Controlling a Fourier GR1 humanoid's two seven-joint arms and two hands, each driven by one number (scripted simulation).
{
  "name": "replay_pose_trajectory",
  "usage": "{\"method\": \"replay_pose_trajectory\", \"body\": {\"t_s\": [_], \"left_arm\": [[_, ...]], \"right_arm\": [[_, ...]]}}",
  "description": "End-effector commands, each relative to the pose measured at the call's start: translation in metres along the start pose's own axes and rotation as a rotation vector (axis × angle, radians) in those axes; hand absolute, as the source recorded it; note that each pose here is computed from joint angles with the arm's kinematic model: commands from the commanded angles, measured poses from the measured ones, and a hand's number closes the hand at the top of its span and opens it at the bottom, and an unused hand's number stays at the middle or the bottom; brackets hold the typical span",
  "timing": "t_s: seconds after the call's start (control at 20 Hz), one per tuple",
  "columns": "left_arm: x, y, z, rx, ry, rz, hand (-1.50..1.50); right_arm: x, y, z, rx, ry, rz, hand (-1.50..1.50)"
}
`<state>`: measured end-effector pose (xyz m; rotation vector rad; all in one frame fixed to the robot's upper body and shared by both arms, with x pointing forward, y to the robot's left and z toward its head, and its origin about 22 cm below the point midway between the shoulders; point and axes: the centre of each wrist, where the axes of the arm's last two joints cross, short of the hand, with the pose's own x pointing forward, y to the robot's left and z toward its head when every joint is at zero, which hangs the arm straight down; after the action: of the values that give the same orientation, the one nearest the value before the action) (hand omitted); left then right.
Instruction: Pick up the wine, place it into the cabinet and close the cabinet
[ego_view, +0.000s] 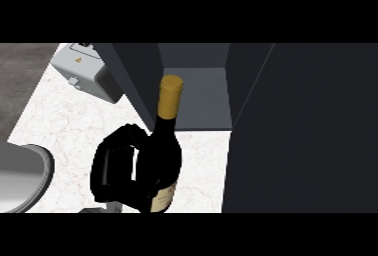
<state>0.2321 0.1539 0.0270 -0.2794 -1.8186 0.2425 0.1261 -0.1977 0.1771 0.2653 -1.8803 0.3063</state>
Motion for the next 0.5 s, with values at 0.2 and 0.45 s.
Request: {"method": "replay_pose_trajectory", "body": {"t_s": [0.2, 0.45], "left_arm": [[0.019, -0.051, -0.042, 0.067, 0.054, 0.003, 1.50], [0.009, -0.065, -0.059, 0.059, 0.105, -0.033, 1.50]], "right_arm": [[0.044, -0.005, 0.029, 0.022, -0.075, -0.032, -1.50], [0.039, -0.001, 0.026, 0.013, -0.054, -0.050, -1.50]]}}
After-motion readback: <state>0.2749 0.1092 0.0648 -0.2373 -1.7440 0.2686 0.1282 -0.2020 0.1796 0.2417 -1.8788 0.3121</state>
